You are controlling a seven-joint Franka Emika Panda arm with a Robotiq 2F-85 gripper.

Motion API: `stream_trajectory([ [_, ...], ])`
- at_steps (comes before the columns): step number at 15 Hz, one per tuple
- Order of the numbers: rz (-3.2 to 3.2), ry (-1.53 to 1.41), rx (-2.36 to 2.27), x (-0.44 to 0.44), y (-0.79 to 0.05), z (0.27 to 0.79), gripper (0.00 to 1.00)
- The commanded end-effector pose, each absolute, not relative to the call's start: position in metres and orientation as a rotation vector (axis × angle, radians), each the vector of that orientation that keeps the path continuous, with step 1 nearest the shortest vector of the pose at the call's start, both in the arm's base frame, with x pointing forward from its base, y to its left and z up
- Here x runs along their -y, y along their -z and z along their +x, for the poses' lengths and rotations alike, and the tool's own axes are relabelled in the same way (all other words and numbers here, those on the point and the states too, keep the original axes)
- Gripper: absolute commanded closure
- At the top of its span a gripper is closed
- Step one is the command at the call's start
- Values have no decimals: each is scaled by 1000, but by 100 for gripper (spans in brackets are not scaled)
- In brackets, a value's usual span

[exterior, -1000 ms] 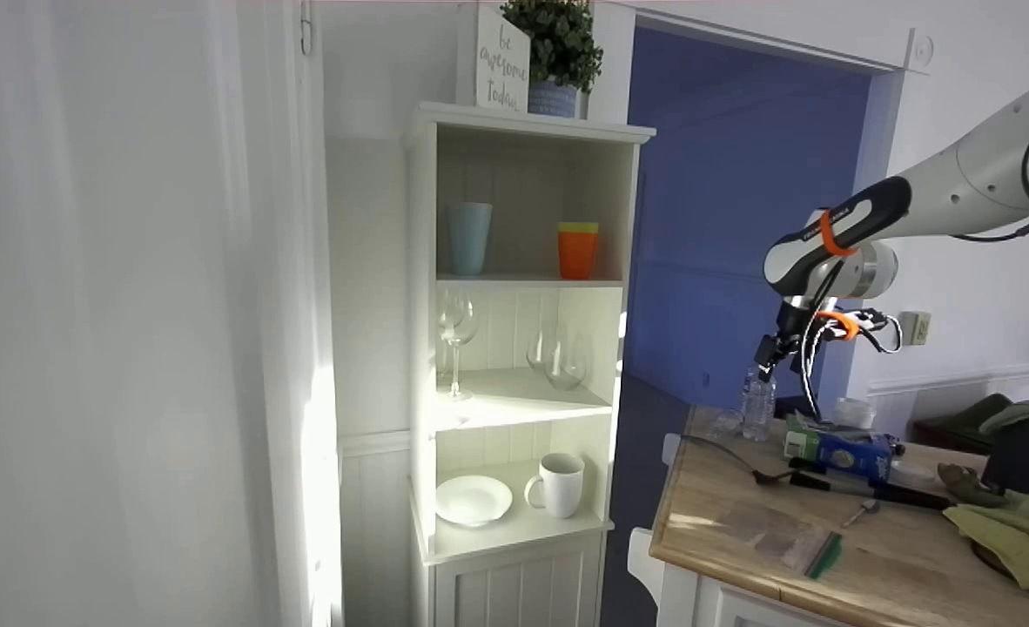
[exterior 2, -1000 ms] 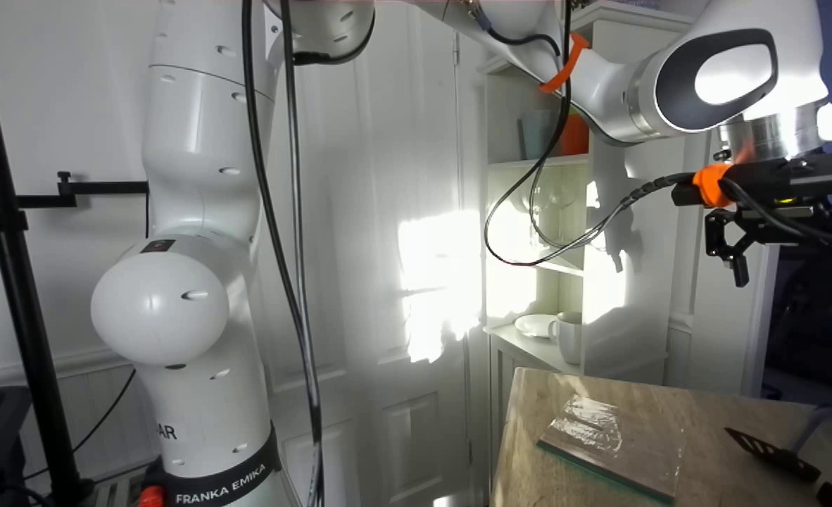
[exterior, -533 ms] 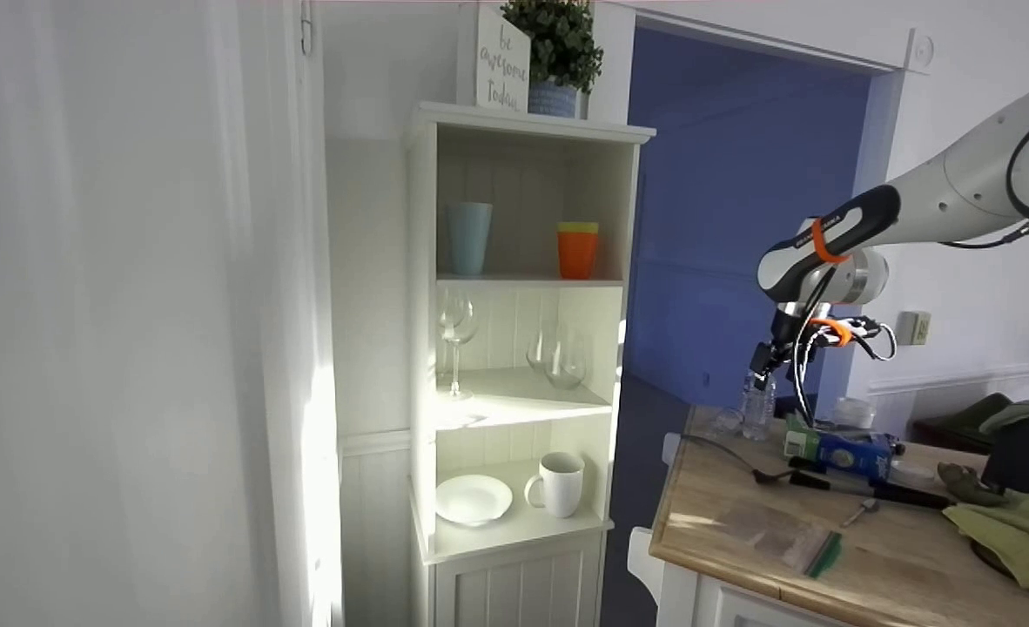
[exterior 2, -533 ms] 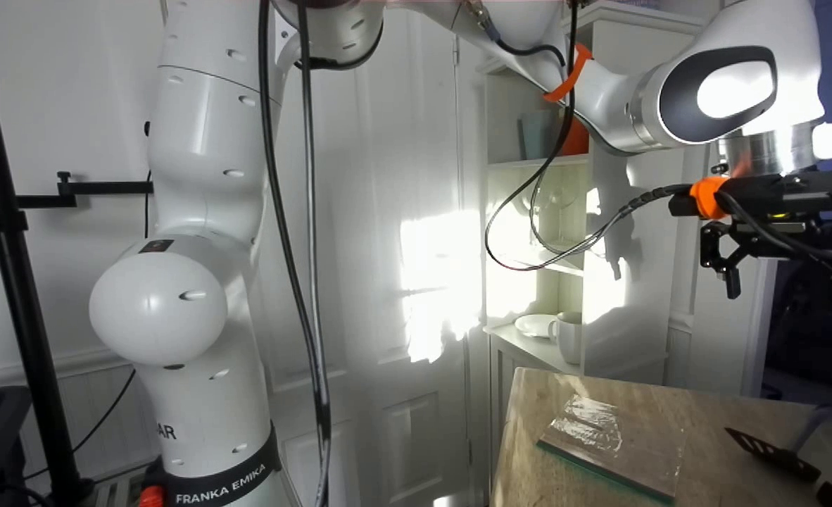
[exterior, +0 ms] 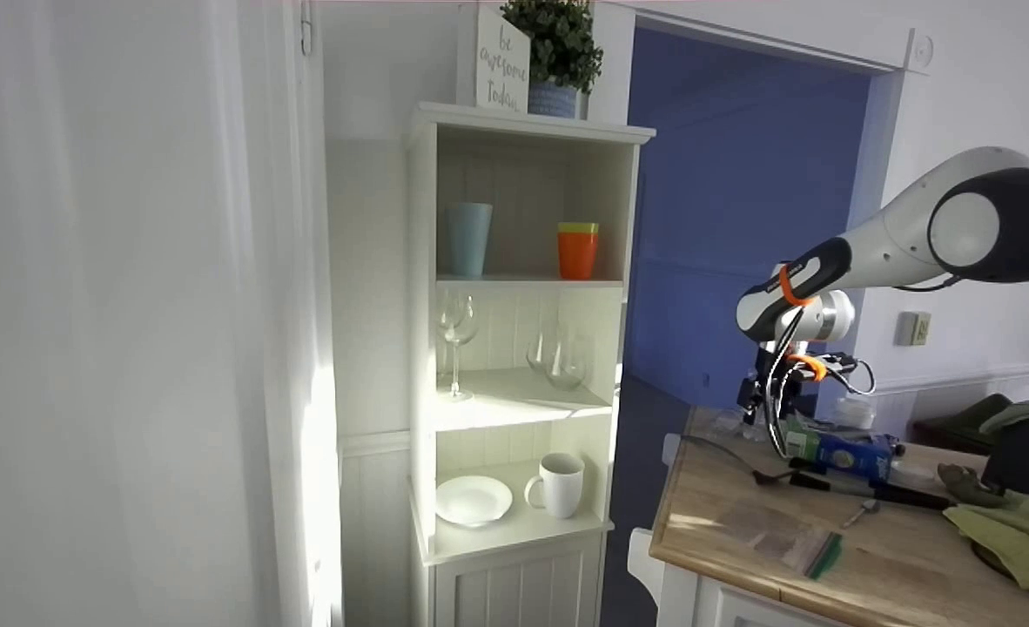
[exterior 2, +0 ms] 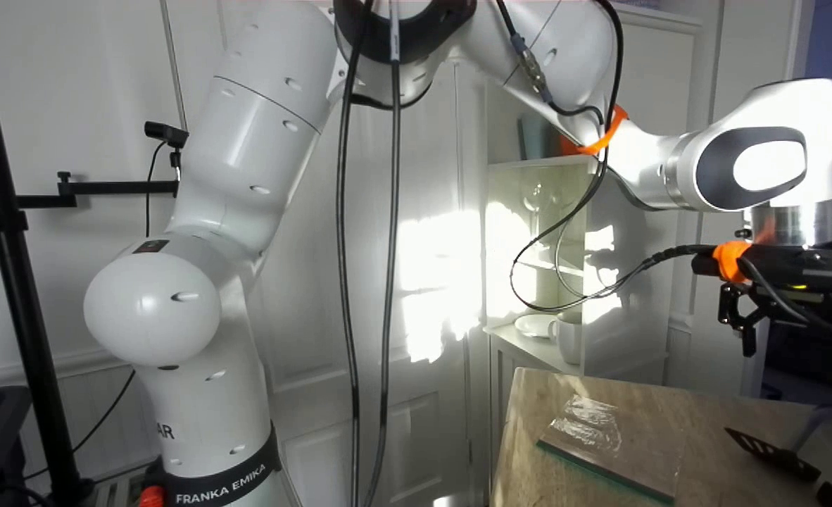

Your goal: Pick up the black spatula and put it on the right side of the kitchen counter, pick up the tongs and turn them ninety degrees anticlockwise, put the tongs on the kitchen counter next to the spatula

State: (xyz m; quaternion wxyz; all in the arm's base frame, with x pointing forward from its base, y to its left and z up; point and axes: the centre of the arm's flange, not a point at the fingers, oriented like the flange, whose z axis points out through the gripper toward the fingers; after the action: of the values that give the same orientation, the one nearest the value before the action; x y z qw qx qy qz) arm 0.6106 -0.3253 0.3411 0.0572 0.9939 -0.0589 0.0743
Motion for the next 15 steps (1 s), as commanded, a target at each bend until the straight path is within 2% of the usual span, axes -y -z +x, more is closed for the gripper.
stream_trajectory([
  [1,3032,-155,230,349,-315,640,0],
  [8,3071,6,304,360,-273,653,0],
  [15,3076,11,301,350,-244,674,0],
])
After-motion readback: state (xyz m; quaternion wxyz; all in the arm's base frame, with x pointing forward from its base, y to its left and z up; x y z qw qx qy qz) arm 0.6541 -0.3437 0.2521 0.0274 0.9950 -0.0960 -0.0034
